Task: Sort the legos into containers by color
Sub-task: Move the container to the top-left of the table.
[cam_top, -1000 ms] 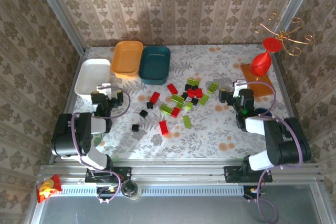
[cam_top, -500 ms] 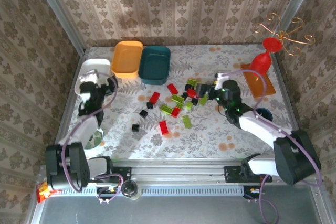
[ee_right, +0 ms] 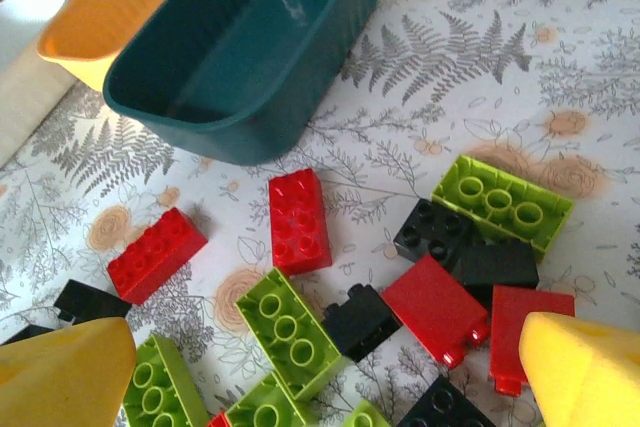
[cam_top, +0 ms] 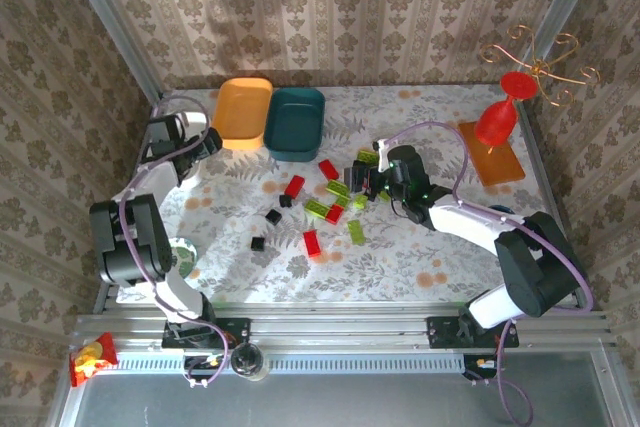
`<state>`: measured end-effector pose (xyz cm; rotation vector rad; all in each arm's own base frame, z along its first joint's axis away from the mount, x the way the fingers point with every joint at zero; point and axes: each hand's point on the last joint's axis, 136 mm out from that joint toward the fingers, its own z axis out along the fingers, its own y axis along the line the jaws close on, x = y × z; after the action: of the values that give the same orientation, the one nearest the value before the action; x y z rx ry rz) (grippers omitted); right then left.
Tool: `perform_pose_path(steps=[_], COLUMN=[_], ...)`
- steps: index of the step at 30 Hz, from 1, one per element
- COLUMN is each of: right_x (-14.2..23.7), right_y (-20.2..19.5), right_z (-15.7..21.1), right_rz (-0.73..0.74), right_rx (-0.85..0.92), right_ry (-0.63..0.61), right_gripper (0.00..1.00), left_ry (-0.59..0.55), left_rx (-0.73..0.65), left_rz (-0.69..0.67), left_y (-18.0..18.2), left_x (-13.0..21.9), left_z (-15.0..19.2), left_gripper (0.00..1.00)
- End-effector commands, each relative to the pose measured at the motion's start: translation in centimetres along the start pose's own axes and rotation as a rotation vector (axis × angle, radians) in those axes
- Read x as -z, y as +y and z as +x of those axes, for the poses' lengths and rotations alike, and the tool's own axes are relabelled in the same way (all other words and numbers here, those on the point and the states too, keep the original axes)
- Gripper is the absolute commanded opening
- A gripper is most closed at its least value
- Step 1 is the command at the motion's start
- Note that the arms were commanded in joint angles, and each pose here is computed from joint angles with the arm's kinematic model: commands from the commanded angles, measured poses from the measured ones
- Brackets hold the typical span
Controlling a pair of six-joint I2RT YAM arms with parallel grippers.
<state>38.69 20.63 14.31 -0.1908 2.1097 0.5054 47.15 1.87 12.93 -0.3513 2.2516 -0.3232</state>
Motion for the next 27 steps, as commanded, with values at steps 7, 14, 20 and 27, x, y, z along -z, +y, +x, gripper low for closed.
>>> perform_pose_path(steps=[7,14,20,27], right_x=[-0.5,-0.7,-1.0,-1.4], right_y=[0.2,0.3,0.3,0.2], right_z=[1.2,1.5,1.8,2.2], right_rz=[-0.021,-0.028,-0.032,-0.032], right_rx=[0.009,-0.001,-0.025,-0.043], right_ry=[0.036,0.048,0.055,0.066], right_gripper=[1.00,1.00,1.00,1.00], left_ry=[0.155,0.267,0.310,0.336], left_rx=[-0.042,-0.172,-0.218,-0.252], left_rz=[-0.106,-0.223,-0.227,-0.238], left_y=[0.4,1.4,1.6,2.1], left_x=[-6.0,-7.5,-4.6,-0.6], left_z=[-1.1,0.1,2.0,4.8], left_gripper=[1.00,1.00,1.00,1.00])
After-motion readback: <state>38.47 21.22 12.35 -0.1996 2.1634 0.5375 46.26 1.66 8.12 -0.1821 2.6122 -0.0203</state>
